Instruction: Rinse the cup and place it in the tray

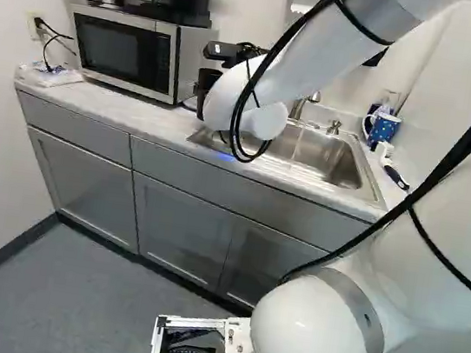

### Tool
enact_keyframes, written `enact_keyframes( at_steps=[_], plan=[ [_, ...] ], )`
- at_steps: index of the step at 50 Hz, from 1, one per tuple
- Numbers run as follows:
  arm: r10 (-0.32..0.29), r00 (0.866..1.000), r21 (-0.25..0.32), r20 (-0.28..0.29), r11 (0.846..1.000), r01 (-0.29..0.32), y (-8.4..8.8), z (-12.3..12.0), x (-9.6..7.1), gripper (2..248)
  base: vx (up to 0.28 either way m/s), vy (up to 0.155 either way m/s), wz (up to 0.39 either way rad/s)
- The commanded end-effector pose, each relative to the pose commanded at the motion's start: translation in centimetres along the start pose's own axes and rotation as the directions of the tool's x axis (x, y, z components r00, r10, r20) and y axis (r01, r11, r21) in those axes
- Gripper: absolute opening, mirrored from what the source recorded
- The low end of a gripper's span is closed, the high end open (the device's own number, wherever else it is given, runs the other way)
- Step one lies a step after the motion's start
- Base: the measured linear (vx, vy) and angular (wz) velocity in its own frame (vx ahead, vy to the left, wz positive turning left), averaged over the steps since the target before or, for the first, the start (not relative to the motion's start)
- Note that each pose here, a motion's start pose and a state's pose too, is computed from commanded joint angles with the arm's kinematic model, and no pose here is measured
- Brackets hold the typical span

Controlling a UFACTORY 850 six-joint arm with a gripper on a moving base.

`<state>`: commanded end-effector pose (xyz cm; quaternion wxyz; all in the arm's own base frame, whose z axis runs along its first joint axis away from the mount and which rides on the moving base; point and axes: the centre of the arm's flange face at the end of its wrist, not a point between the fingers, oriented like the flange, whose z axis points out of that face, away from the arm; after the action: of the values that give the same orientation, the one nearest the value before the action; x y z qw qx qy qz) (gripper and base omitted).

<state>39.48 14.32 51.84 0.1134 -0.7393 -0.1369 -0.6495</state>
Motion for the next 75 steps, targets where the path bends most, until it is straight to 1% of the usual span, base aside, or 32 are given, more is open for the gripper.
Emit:
enact_keyframes(
  at_steps=[19, 37, 56, 75],
  plan=[
    [0.008, 1.000, -0.062, -0.002, 0.998, -0.008, 2.5, -0.9, -0.2, 123, 0.000, 0.000, 0.000],
    [0.016, 1.000, -0.123, -0.002, 0.992, -0.016, 5.1, -1.4, -0.3, 123, 0.000, 0.000, 0.000],
    [0.025, 1.000, -0.187, -0.002, 0.982, -0.024, 7.8, -1.5, -0.3, 123, 0.000, 0.000, 0.000],
    [0.034, 0.999, -0.250, 0.001, 0.968, -0.033, 10.5, -1.7, -0.5, 123, 0.000, 0.000, 0.000]
  ],
)
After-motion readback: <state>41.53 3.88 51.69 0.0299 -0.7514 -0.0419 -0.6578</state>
